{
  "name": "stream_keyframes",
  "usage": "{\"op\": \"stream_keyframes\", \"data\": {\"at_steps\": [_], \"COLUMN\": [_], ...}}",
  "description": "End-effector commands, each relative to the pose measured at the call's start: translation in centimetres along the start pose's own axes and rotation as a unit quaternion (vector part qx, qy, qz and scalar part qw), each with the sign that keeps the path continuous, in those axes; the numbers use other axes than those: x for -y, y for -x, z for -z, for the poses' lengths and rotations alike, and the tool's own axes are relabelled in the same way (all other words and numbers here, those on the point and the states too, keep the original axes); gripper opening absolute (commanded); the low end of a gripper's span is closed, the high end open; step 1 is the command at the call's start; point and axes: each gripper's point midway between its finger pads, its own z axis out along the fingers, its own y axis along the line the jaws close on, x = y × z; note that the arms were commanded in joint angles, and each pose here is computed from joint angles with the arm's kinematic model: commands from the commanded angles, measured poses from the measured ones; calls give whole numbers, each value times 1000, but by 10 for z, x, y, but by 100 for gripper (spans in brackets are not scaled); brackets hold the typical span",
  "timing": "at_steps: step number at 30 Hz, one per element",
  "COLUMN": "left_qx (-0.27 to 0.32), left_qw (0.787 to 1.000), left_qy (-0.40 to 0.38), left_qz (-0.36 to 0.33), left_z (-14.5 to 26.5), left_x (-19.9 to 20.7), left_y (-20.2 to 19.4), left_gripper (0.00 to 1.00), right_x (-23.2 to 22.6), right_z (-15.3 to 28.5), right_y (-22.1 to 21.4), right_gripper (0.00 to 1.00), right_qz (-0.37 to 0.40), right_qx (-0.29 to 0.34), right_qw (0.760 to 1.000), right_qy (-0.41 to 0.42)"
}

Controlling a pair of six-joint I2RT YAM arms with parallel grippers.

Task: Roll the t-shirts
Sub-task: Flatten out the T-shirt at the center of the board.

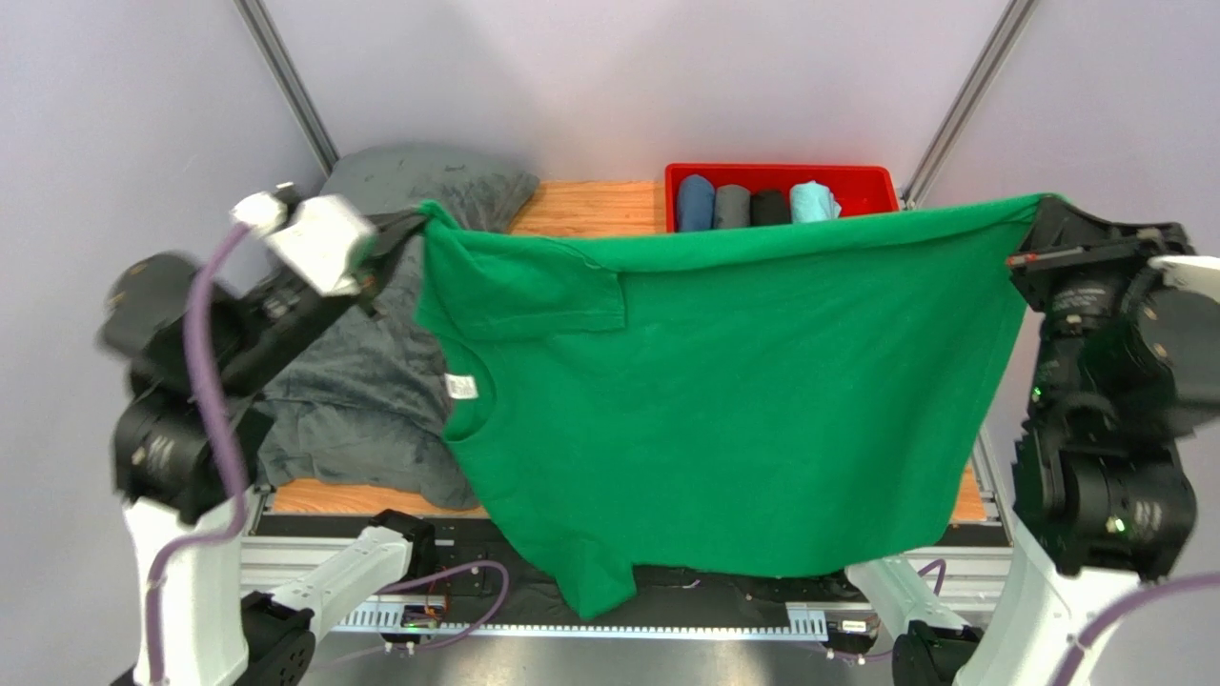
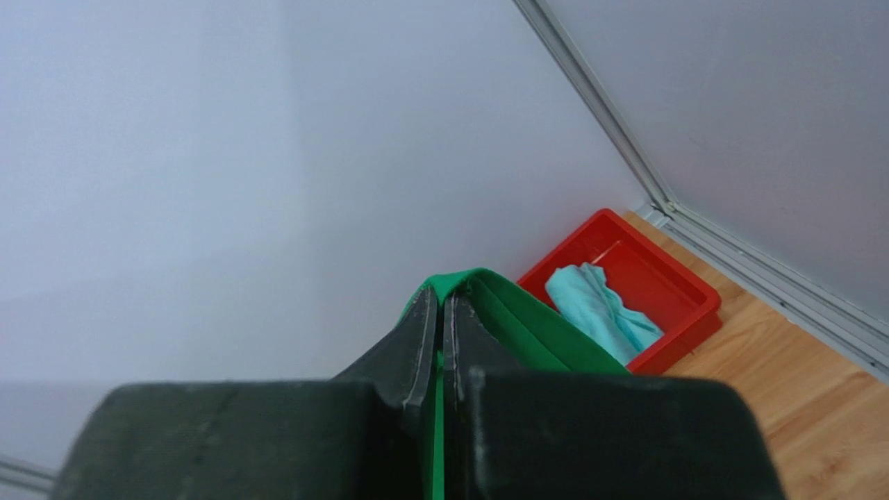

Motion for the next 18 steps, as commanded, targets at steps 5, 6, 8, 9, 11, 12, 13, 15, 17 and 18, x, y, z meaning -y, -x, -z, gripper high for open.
{"op": "stream_keyframes", "data": {"at_steps": [5,6,8,9,11,12,13,15,17,18], "left_qx": [-120,-142,-160,-179,-198,-213,-220,-233,-237,-246], "left_qw": [982,976,969,960,949,941,936,925,916,908], "left_qy": [-138,-156,-177,-202,-230,-249,-260,-283,-304,-314], "left_qz": [41,49,62,74,80,84,88,98,114,125], "left_z": [-105,-121,-137,-146,-154,-159,-161,-164,-165,-165], "left_x": [81,93,110,124,147,161,171,192,206,215], "left_y": [-140,-162,-185,-206,-232,-252,-265,-284,-296,-306], "left_gripper": [0,0,0,0,0,0,0,0,0,0], "right_x": [59,62,67,70,81,83,95,103,124,129], "right_z": [-53,-54,-54,-52,-49,-43,-41,-32,-27,-26], "right_y": [-70,-72,-77,-80,-95,-99,-116,-127,-159,-170], "right_gripper": [0,0,0,0,0,0,0,0,0,0], "right_qz": [56,59,65,66,68,66,69,62,63,58], "right_qx": [-49,-50,-55,-58,-76,-82,-103,-114,-151,-161], "right_qw": [992,992,990,990,988,988,984,984,977,975], "right_qy": [-98,-104,-110,-111,-118,-115,-124,-124,-138,-139]}}
